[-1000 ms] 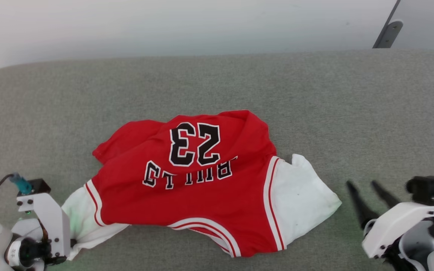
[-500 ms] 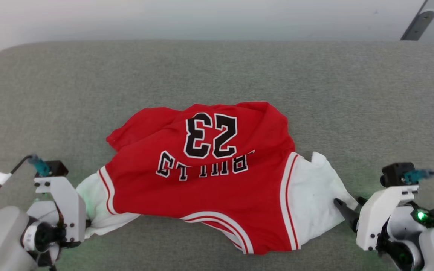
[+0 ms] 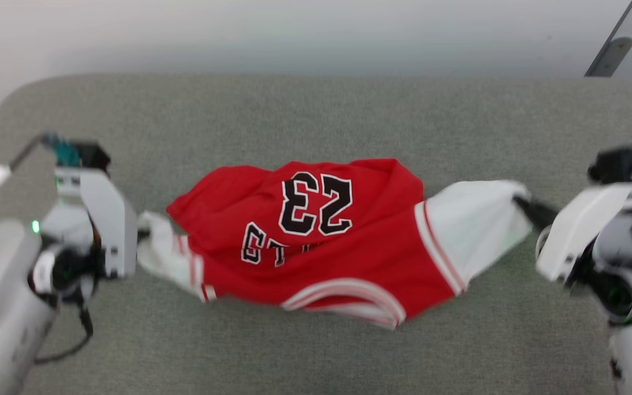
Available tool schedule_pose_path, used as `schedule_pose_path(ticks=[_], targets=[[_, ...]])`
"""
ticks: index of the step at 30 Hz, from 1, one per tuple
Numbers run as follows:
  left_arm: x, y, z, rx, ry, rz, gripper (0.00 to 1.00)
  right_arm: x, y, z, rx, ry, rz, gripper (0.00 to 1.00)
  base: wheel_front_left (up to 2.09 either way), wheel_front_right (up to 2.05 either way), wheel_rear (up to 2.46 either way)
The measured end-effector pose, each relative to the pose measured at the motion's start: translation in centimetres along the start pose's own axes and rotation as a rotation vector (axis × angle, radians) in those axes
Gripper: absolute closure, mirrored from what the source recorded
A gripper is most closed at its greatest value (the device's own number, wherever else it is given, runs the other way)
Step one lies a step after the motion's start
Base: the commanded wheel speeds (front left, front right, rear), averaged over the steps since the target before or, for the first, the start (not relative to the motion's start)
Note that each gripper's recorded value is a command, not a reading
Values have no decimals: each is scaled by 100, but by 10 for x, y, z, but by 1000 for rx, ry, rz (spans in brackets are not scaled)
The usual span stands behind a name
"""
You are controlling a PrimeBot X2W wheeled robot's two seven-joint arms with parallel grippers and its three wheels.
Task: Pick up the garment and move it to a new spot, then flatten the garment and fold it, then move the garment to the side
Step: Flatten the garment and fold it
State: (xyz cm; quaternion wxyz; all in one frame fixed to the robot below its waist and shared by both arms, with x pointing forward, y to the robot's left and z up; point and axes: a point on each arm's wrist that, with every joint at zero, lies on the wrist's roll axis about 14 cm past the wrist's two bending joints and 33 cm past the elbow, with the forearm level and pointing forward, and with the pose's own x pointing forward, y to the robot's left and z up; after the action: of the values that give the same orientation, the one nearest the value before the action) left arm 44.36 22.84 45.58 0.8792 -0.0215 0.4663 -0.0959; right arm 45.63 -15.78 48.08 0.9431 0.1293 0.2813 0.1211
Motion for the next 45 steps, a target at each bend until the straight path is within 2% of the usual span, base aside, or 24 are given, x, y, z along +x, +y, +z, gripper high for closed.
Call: schedule_pose_path(ticks=[12,22,27,33,42,45], targets=[[-105,-41,142,167,-421,-11,100,-57,61,173,-100,-459,142,100,0,0,0],[-186,-51,232,223,-732,51,100,-105,97,267,-154,-736,199,100,0,0,0],[-211,-55,261,250,-848,72,100,-119,105,300,-175,-837,198,100,0,0,0],[-211,-60,281,265,-901,71,100,-115,104,323,-192,-893,176,100,0,0,0],[-175,-62,310,288,-949,63,100,-70,81,332,-227,-935,112,100,0,0,0],[-159,-60,326,304,-1006,75,100,-49,72,334,-296,-985,82,100,0,0,0]])
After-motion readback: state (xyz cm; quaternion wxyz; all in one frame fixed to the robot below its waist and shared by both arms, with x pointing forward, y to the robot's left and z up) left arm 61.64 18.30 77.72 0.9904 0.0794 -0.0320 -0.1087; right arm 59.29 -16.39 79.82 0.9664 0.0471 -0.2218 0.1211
